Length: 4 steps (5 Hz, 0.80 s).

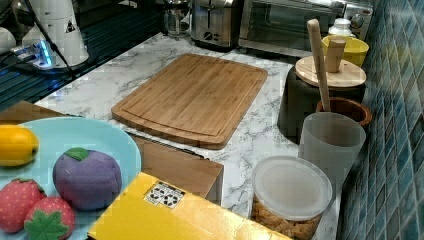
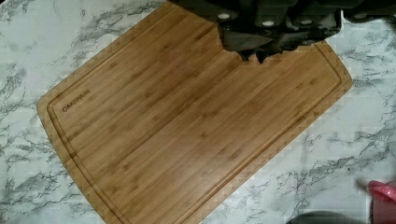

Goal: Turn on the toaster.

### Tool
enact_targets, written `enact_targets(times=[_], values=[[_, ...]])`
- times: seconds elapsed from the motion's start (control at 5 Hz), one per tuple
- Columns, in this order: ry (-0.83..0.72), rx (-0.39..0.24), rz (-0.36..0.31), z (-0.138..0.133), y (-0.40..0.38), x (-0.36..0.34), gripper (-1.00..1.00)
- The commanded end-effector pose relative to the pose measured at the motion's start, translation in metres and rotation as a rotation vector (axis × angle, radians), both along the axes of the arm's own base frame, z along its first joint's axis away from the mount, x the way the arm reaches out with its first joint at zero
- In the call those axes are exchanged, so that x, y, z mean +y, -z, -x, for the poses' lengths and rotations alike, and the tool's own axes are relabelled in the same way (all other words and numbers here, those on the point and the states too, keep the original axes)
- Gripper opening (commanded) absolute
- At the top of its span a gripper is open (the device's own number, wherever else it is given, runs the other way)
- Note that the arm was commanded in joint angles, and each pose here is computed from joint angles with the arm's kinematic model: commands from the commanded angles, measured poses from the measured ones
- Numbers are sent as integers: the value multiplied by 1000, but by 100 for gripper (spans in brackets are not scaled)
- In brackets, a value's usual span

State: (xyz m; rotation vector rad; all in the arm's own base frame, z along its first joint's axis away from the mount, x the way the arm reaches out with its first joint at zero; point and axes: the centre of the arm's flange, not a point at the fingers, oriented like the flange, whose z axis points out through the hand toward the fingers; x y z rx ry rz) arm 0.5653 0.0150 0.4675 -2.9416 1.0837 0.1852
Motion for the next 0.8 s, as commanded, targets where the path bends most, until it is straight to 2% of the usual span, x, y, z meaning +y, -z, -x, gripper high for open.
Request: enact_targets(times=[0.2, 0.4, 0.6, 0.8], values=[[-126, -15, -32, 10, 8, 22, -100], [-197, -72, -90, 25, 9, 42, -100], [-263, -105, -110, 34, 10, 66, -100], [-304, -98, -132, 42, 16, 86, -100]])
